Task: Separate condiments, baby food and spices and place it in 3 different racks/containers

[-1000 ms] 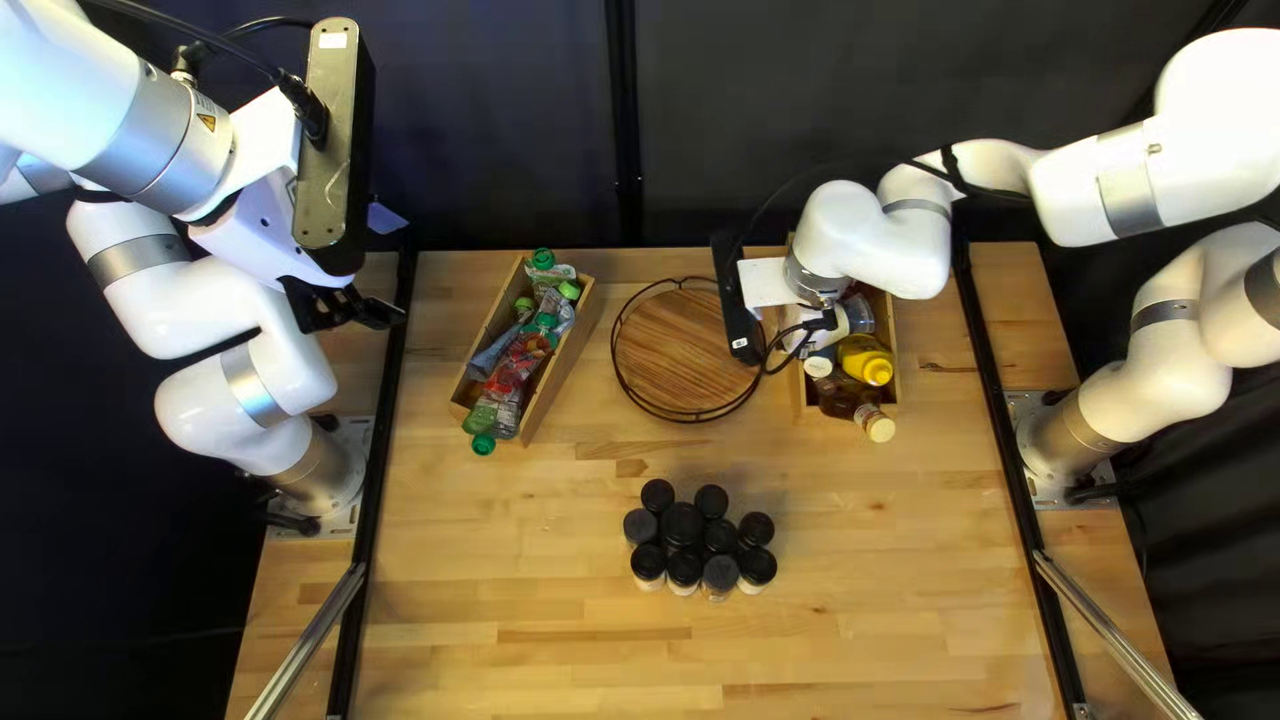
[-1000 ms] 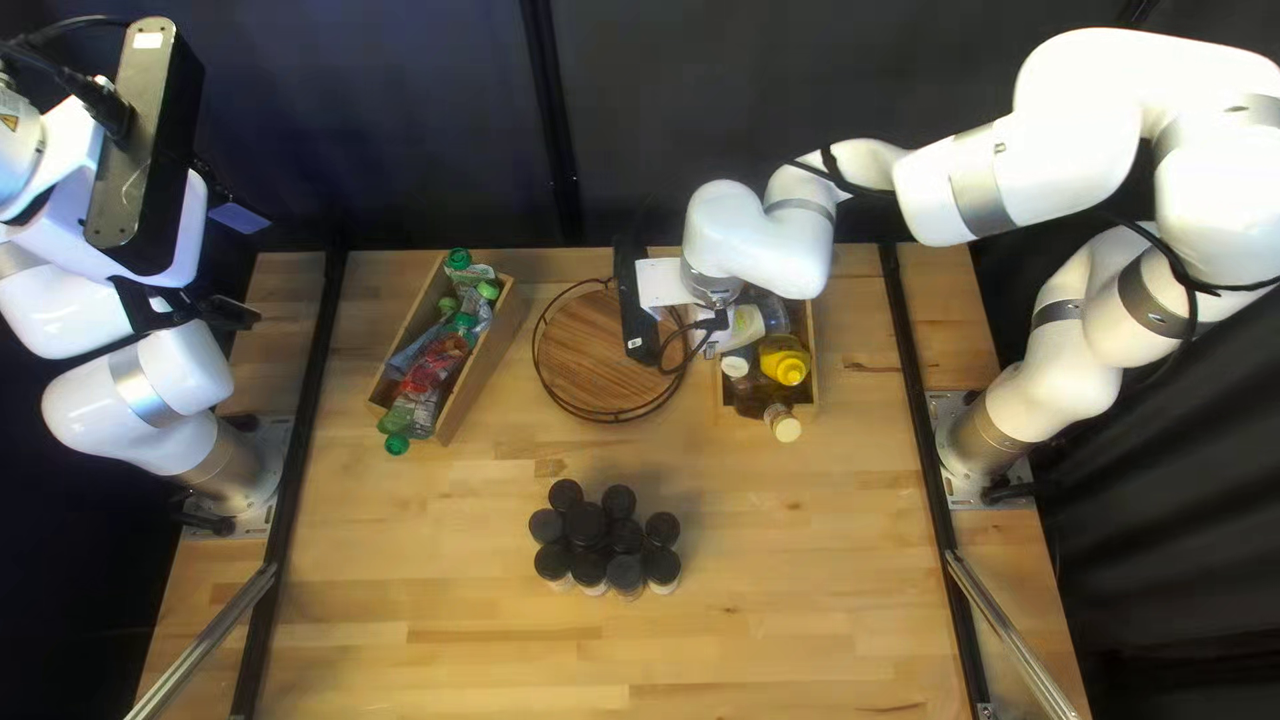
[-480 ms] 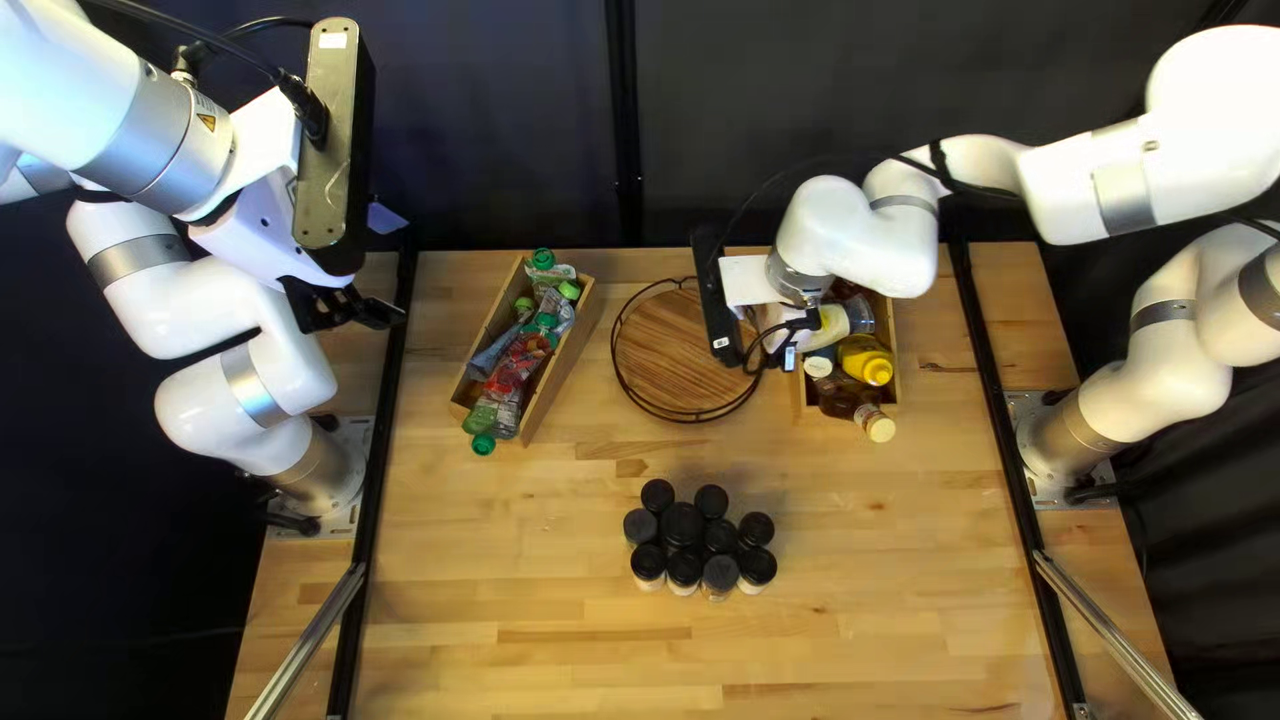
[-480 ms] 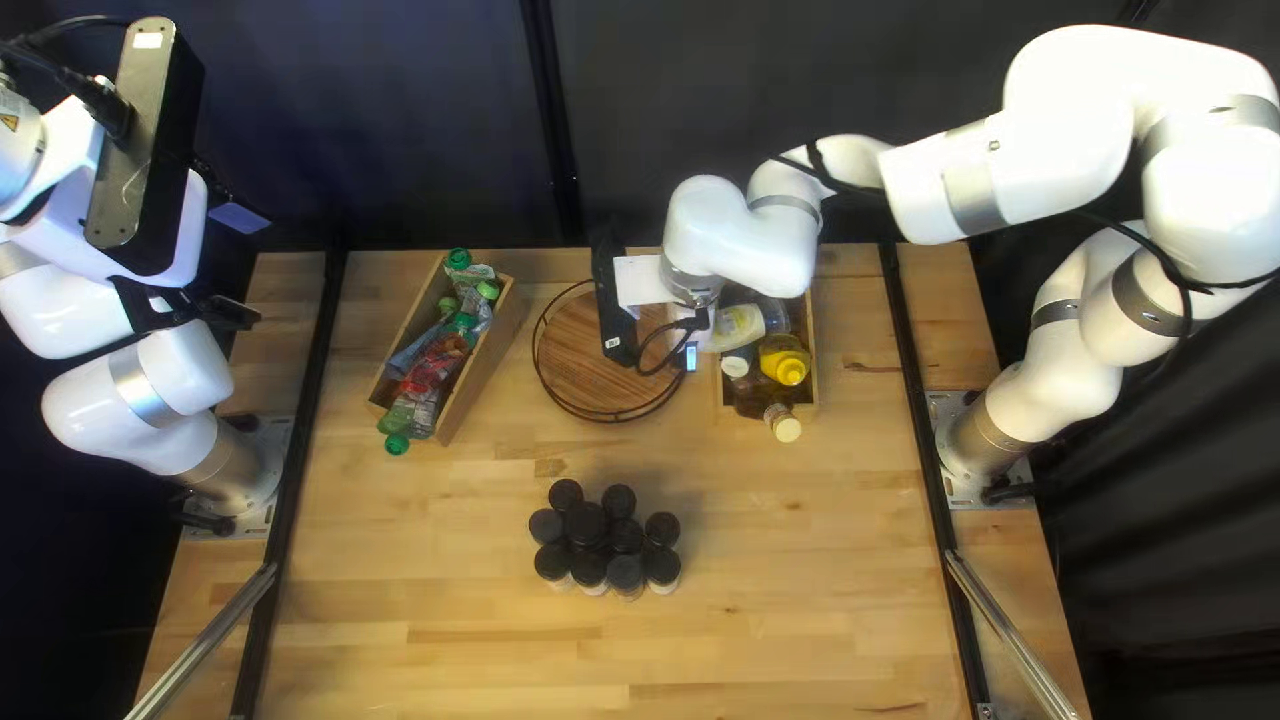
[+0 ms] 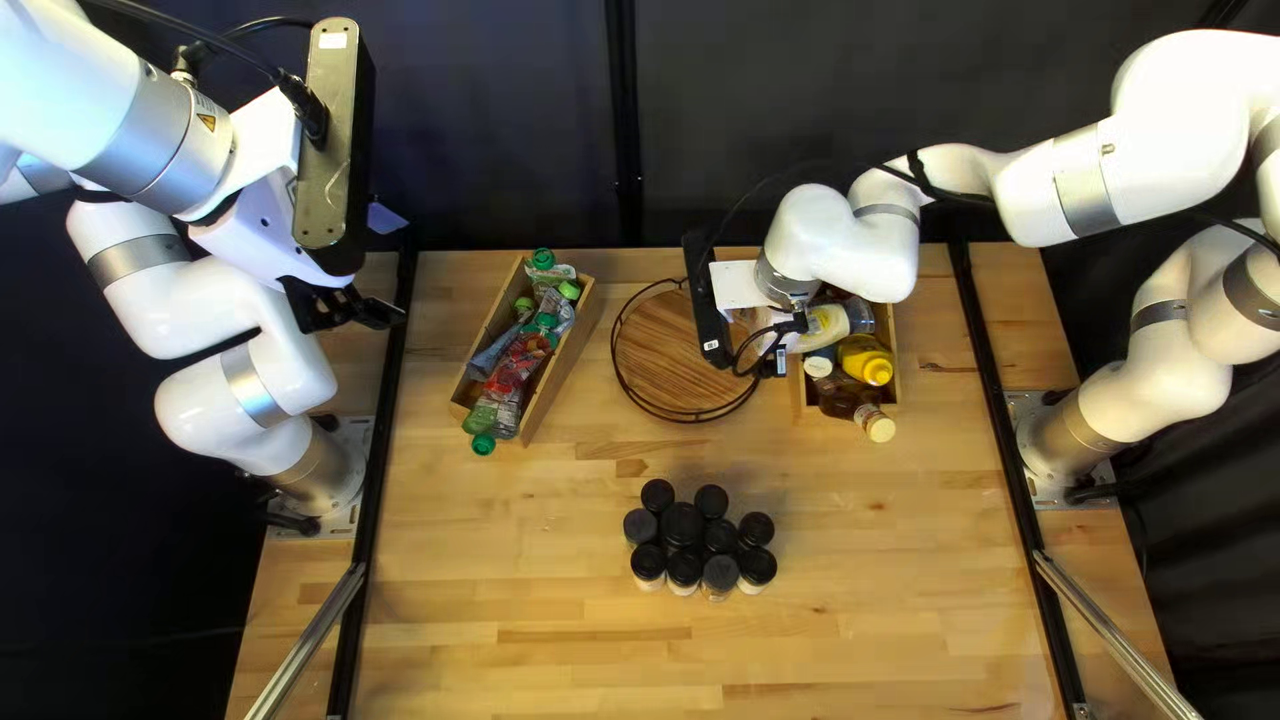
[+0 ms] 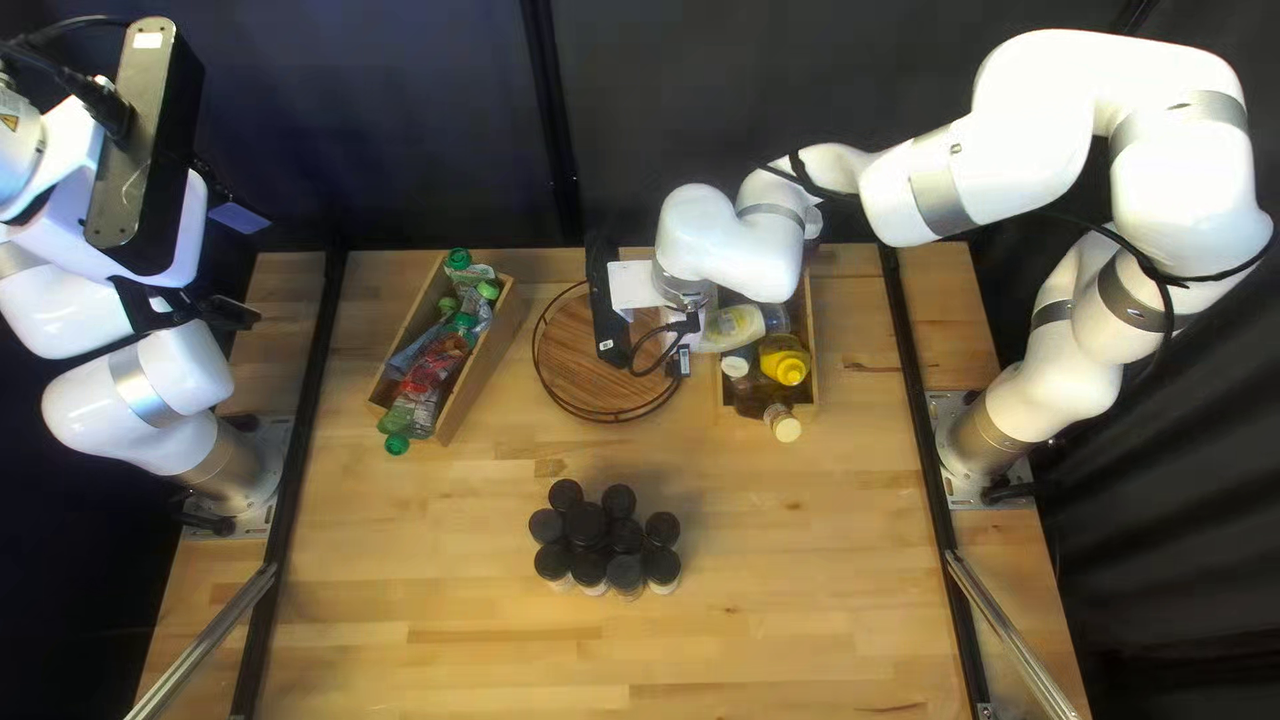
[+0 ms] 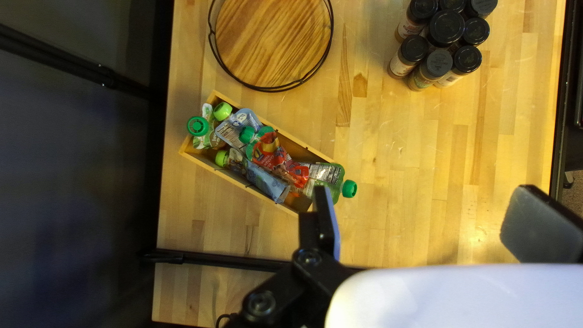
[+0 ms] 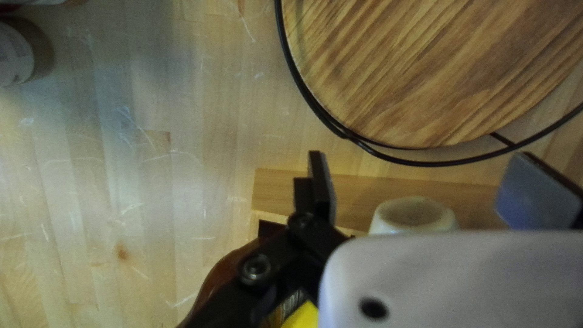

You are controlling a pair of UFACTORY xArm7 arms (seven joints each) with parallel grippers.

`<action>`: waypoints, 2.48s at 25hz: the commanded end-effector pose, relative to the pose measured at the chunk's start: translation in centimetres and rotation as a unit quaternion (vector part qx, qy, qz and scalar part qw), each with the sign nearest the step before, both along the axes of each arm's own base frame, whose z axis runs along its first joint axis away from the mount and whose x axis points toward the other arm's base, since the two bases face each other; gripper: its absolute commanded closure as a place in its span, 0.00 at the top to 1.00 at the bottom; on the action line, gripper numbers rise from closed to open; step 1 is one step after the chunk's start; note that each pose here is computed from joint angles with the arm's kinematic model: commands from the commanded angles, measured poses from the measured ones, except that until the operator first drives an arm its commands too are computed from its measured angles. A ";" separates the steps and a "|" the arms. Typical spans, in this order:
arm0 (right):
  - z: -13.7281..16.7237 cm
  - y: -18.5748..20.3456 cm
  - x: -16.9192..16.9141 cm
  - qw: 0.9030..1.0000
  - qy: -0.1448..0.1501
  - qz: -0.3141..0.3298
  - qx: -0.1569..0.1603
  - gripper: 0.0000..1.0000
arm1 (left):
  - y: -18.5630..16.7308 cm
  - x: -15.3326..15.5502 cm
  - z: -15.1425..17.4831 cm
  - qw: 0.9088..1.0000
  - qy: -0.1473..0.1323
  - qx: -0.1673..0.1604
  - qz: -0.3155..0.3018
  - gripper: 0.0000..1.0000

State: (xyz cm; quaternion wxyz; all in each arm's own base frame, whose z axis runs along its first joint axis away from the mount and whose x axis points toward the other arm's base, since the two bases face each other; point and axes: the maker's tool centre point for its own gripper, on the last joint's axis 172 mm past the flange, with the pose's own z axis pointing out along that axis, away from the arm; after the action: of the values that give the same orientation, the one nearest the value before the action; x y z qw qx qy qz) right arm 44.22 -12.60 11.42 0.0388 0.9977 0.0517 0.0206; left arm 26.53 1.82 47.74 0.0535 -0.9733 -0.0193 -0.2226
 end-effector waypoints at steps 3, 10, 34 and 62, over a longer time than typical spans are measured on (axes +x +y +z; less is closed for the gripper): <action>0.3 -0.7 -2.9 0.999 0.023 -0.020 -0.015 1.00 | 0.0 0.0 0.0 1.000 0.000 0.000 0.000 1.00; -0.6 -1.6 -3.4 0.999 0.032 -0.026 -0.012 1.00 | 0.0 0.0 0.0 1.000 0.000 0.000 0.000 1.00; 1.5 -1.1 -3.9 1.000 0.019 -0.009 -0.012 0.00 | 0.0 0.0 0.0 1.000 0.000 0.000 0.000 1.00; 7.2 0.9 -4.9 0.993 -0.061 0.099 0.013 0.00 | 0.0 0.0 0.0 1.000 0.000 0.000 0.000 1.00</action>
State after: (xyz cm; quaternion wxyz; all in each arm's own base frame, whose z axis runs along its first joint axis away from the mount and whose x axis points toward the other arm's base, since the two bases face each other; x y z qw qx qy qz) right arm 39.37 -11.73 18.64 0.0262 0.9851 0.1470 0.0854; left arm 26.53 1.82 47.74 0.0535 -0.9733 -0.0193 -0.2226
